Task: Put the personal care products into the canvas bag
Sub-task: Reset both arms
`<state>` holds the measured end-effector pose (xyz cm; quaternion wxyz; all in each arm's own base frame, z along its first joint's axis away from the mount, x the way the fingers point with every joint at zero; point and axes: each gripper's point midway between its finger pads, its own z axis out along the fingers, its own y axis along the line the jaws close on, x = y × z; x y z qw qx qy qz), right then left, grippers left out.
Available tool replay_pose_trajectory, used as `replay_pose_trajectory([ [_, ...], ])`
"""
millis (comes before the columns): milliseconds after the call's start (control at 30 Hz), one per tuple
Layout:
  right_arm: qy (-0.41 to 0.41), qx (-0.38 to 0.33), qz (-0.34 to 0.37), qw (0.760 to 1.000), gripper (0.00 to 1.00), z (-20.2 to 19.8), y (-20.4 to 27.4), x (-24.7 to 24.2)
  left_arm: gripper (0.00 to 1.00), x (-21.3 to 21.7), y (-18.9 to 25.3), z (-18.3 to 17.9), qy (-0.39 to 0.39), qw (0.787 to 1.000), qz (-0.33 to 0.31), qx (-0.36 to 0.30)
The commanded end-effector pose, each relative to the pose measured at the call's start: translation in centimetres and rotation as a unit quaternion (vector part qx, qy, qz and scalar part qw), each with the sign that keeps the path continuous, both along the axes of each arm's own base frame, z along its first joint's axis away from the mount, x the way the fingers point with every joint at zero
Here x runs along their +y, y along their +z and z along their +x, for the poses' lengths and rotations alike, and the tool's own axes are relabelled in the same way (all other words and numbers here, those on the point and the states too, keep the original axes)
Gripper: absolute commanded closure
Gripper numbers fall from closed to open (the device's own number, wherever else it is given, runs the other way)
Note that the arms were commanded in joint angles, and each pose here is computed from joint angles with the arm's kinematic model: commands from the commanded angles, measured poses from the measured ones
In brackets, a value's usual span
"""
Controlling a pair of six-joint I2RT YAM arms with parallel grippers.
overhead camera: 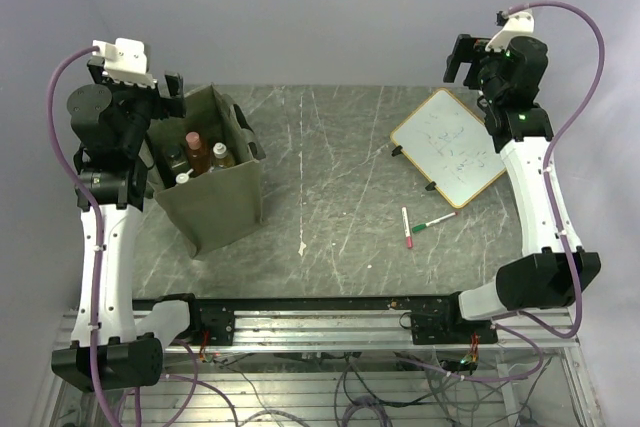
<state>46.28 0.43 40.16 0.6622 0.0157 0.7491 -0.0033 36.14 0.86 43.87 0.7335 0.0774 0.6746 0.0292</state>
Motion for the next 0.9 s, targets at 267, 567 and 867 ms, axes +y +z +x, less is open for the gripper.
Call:
replay_pose_trajectory([
  [267,0.046,-0.099,-0.011,0.994,0.00,-4.3,3.2,1.2,0.00,1.8,1.3,-0.6,0.048,0.998,0.003,-0.031],
  [567,0.033,-0.062,0.010,0.997,0.00,-3.6,1.8,1.0,0.00,1.6,0.9,-0.9,0.043,0.999,0.004,-0.033],
  [867,0.039,-0.042,0.007,0.998,0.00,-3.1,1.5,1.2,0.00,1.9,0.7,-1.2,0.051,0.998,-0.012,-0.036],
])
